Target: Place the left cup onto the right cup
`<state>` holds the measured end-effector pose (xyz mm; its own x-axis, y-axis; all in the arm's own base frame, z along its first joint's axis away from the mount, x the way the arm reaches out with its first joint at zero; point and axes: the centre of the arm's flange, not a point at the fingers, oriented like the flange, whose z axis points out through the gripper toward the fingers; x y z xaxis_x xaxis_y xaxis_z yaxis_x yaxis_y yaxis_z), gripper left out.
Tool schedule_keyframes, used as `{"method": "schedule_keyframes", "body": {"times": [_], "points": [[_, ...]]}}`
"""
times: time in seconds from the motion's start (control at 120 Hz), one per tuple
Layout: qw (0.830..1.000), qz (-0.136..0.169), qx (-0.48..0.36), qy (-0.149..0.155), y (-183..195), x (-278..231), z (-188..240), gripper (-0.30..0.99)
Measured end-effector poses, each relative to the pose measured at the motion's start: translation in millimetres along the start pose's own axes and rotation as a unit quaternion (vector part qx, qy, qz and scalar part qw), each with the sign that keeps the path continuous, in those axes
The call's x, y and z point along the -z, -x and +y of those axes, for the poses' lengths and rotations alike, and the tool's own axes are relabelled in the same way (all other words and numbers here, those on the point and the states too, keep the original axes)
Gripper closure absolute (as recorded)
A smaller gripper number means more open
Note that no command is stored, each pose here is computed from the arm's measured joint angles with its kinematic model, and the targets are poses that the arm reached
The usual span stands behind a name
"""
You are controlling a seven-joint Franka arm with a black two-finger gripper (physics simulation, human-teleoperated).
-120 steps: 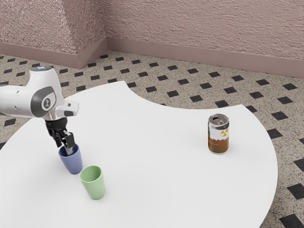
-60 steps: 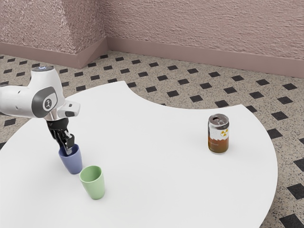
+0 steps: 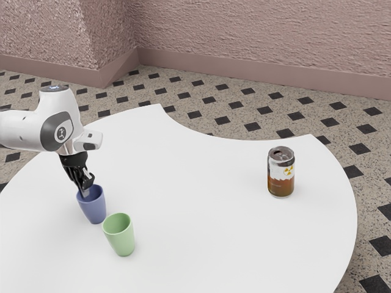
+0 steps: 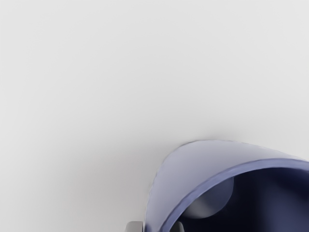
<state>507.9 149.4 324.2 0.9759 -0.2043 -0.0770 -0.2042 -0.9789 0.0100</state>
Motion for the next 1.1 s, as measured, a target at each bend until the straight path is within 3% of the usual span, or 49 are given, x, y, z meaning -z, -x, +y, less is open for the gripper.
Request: {"method": "schedule_keyframes", "body": {"times": [0.458,0.708,1.1], "points": [[0.998,0.047,-0.015,-0.026,6,70,18,0.78],[0.996,0.071,-0.047,-0.039,10,126,57,0.79],[0.991,0.074,-0.103,-0.042,9,156,117,0.79]]}}
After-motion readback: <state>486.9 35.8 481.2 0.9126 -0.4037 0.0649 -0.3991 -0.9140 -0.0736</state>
